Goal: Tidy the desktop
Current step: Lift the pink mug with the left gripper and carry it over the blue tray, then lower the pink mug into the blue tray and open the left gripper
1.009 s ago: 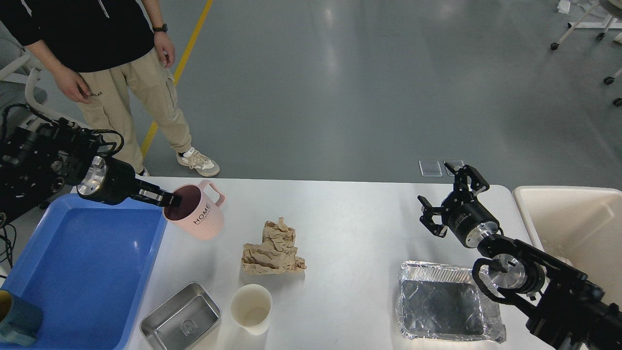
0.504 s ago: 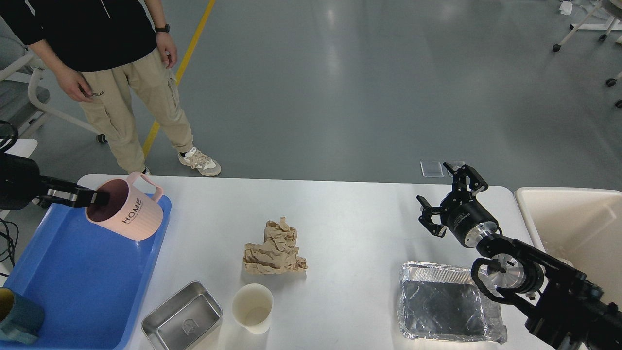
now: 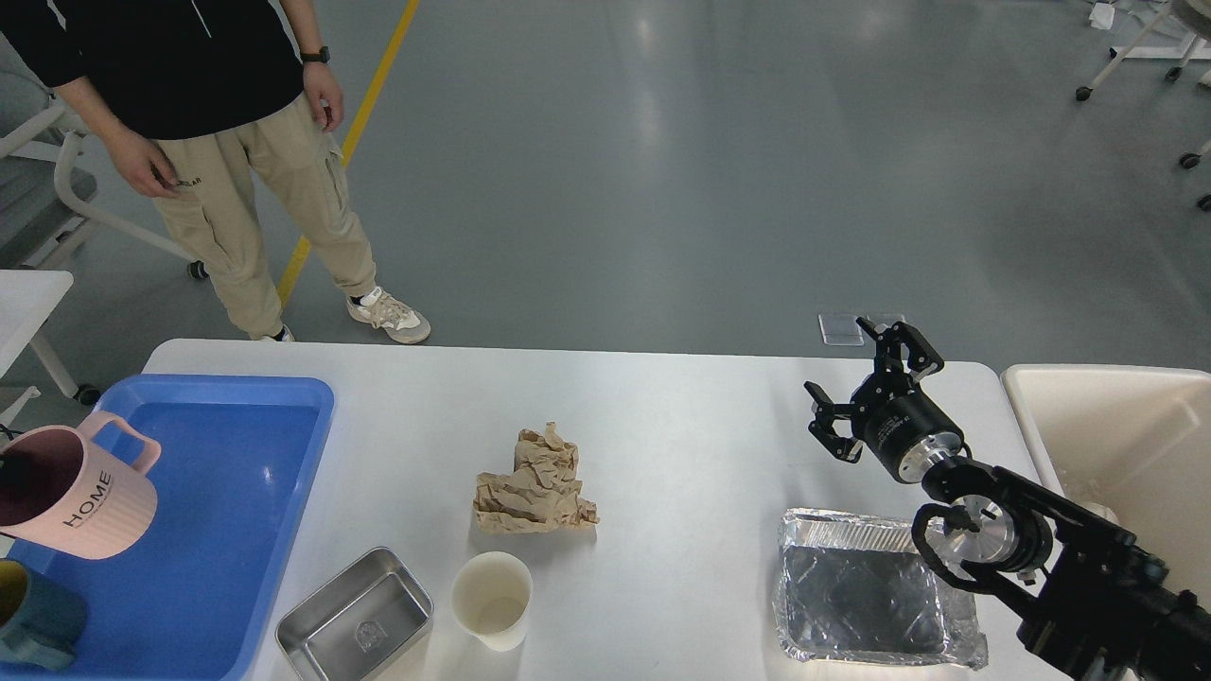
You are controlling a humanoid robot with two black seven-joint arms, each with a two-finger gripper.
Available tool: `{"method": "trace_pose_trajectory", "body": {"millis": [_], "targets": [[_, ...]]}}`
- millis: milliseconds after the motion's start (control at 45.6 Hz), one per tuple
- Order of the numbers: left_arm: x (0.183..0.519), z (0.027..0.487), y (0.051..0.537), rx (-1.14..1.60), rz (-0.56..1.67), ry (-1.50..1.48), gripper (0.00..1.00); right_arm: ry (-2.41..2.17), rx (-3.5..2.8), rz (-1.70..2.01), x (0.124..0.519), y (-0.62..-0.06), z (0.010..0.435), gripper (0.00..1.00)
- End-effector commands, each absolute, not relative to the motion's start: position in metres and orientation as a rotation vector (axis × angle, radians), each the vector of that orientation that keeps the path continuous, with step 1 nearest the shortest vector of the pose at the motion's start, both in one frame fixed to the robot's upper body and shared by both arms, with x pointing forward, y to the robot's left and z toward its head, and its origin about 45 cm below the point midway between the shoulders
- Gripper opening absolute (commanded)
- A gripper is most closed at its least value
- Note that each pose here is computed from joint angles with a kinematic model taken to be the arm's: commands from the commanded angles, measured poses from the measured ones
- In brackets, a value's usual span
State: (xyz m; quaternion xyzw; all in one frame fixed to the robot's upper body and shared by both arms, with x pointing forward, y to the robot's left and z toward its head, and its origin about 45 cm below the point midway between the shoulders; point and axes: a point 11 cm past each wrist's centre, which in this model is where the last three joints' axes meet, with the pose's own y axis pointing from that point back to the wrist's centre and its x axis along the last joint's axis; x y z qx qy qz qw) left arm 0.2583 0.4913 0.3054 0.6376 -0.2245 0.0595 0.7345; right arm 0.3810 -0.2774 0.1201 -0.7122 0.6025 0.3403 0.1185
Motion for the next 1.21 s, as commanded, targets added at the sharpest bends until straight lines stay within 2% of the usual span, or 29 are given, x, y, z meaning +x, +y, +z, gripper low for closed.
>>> {"method": "trace_pose_trajectory", "body": {"millis": [0, 219, 833, 1184], "targets": [[0.253, 0.296, 0.495, 1.428, 0.094, -0.487, 0.04, 1.765, -2.081, 1.004, 0.378, -0.278, 0.117, 1.00], [0.249, 0.275, 0.499, 1.453, 0.040, -0.491, 0.04, 1.769, -2.080, 1.004, 0.378, -0.280, 0.117, 1.00], [0.273, 0.221, 0.488, 1.416, 0.004, -0.449, 0.05, 1.763, -2.086, 0.978, 0.385, -0.282, 0.124, 1.00], [0.272, 0.198, 0.482, 1.391, -0.010, -0.424, 0.06, 1.764, -2.089, 0.943, 0.394, -0.284, 0.133, 1.00]]}}
